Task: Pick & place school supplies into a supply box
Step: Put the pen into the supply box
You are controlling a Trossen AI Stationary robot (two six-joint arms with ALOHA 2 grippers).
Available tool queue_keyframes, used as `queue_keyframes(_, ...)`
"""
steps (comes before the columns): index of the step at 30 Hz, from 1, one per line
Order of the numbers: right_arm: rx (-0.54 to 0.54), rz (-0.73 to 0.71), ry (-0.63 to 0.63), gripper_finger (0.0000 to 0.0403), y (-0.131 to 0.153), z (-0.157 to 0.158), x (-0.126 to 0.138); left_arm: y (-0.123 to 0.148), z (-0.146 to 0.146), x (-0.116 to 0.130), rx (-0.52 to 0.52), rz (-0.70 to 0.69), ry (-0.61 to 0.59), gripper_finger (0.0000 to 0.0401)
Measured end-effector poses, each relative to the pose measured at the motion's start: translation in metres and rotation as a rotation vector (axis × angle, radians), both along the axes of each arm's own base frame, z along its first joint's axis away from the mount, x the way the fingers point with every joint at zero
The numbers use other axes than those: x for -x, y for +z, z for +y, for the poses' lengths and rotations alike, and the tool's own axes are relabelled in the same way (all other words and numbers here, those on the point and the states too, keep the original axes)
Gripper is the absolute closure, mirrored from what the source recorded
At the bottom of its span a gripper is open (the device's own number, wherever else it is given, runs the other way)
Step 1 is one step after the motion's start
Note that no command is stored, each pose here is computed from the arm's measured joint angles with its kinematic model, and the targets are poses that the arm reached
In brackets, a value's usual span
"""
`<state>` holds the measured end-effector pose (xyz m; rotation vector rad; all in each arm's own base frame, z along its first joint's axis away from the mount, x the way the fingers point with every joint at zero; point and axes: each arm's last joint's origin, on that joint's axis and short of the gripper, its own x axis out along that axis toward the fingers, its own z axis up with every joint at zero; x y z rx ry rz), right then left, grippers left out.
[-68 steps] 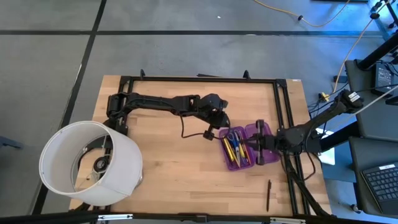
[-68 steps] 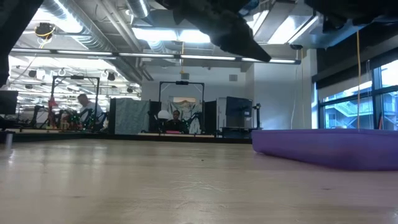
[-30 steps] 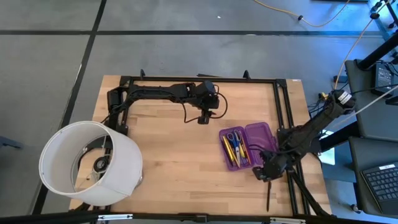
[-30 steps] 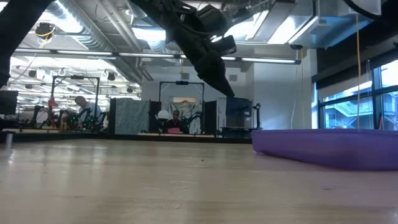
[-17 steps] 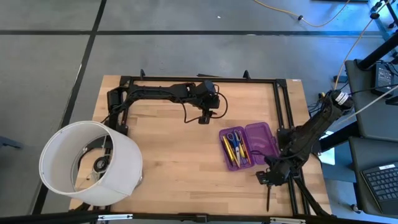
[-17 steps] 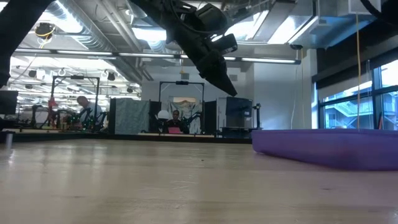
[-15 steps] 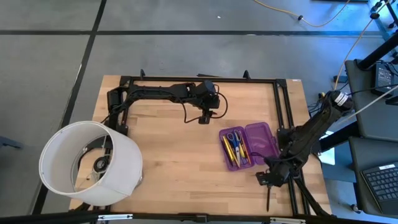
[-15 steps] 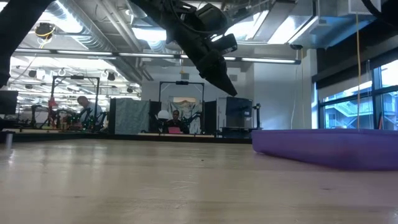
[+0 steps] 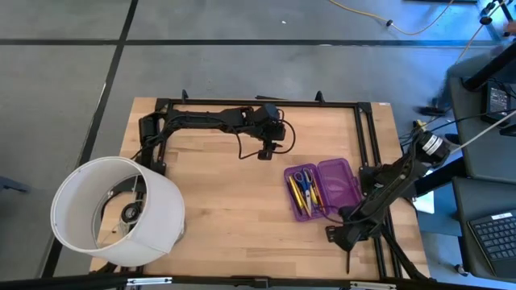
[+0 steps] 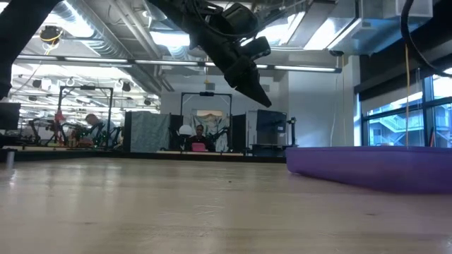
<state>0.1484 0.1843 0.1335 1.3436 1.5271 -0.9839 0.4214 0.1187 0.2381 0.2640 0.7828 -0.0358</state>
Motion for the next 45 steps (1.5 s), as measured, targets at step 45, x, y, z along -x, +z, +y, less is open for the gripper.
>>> queue_keyframes(45,0.364,-0.301,0.288,0.0366,0.055,-0.016,-0.044,-0.005,0.013,0.01,-0.137,0.124,0.206,0.0244)
